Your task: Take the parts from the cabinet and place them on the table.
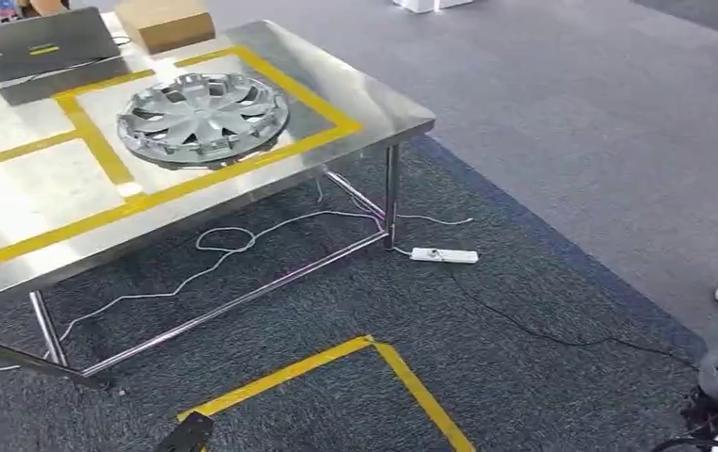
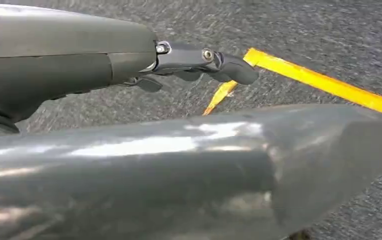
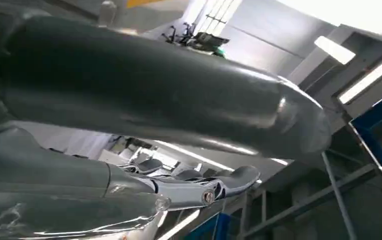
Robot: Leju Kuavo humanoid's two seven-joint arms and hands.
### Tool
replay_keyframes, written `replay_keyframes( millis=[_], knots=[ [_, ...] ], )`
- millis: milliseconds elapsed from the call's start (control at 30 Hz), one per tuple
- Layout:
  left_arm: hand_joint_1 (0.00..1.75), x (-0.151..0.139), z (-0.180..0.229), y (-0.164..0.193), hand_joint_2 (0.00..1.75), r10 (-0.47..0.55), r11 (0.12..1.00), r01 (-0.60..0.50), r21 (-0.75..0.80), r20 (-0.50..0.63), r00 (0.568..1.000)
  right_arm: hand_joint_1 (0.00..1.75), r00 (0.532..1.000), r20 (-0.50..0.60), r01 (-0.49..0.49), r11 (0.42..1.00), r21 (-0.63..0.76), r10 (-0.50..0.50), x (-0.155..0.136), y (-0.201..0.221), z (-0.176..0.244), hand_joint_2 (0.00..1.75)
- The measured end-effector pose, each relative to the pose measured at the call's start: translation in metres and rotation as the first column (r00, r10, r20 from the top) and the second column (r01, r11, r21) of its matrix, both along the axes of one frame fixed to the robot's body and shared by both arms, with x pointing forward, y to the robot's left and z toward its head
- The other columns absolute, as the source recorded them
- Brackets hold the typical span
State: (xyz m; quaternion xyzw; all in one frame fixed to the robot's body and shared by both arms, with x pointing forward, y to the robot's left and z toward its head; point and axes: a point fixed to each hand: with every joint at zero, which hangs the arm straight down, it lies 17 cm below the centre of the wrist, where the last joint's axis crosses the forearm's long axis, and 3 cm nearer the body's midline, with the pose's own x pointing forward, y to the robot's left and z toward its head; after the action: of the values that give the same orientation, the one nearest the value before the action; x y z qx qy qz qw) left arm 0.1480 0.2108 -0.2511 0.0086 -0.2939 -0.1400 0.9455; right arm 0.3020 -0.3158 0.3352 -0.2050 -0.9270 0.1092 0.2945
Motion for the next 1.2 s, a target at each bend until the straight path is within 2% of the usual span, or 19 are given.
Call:
replay_keyframes(
  millis=[967, 1200],
  knots=[
    [0.00, 0.000, 0.000, -0.002, 0.00, -0.003, 1.000, 0.003, -0.009, -0.007, 1.000, 0.00, 1.000, -0.012, -0.026, 0.999, 0.022, 0.026, 0.000, 0.004, -0.003, 0.00],
    [0.00, 0.014, 0.004, -0.005, 0.00, 0.006, 1.000, -0.006, -0.021, 0.013, 1.000, 0.00, 0.999, 0.018, -0.035, 0.999, 0.022, 0.035, 0.005, 0.005, 0.008, 0.00]
  ],
)
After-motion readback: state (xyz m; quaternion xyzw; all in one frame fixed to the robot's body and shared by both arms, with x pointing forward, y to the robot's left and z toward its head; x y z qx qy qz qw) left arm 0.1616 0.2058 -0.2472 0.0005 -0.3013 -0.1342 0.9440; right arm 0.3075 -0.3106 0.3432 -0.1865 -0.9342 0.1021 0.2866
